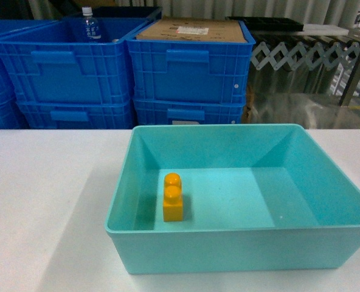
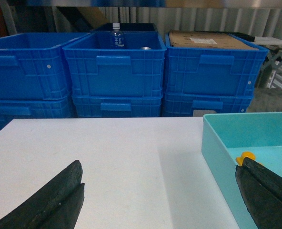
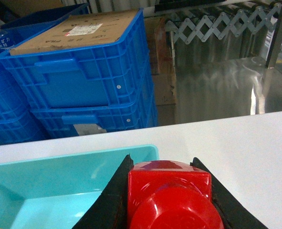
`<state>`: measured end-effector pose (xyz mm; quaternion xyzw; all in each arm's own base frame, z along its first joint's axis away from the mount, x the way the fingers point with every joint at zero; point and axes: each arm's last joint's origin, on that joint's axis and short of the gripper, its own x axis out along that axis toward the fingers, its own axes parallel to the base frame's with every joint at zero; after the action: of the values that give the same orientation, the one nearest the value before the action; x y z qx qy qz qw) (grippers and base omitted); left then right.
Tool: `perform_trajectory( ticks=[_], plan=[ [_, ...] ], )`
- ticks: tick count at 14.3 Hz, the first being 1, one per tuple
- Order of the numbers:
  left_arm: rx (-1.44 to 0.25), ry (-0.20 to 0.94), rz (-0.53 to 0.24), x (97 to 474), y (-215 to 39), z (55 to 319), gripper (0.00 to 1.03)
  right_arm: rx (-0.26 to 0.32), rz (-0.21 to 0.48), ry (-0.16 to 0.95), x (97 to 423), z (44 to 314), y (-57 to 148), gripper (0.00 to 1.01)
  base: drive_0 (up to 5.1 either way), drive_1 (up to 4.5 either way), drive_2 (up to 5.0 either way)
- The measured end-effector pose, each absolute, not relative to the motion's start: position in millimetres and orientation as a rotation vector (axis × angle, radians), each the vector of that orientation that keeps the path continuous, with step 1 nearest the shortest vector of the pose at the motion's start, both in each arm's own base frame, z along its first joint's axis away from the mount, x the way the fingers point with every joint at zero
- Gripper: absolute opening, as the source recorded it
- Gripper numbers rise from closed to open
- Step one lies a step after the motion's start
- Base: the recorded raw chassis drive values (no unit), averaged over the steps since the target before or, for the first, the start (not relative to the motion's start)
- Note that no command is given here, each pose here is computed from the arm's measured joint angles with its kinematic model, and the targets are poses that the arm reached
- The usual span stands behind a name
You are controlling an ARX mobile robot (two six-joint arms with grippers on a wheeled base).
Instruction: Pick red block from blue box to shelf
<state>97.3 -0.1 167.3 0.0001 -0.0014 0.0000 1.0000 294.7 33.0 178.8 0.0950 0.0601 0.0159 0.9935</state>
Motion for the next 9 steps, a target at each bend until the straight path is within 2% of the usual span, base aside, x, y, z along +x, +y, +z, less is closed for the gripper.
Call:
perform_trajectory(
  ticks=[3, 5, 9],
  plan=[
    [0.0, -0.003, 0.0, 97, 0, 167, 0.98, 0.188, 0.018, 0.147, 281, 173, 27, 0.27, 0.0, 0.0, 0.0],
    [0.0, -0.003, 0.0, 97, 0, 167, 0.98, 0.181, 0.006, 0.127, 278, 179, 23, 0.27, 0.0, 0.0, 0.0],
    [0.0, -0.003, 0.0, 97, 0, 167, 0.98, 0.182, 0.032, 0.093, 258, 194, 26, 0.27, 0.0, 0.0, 0.0]
  ],
)
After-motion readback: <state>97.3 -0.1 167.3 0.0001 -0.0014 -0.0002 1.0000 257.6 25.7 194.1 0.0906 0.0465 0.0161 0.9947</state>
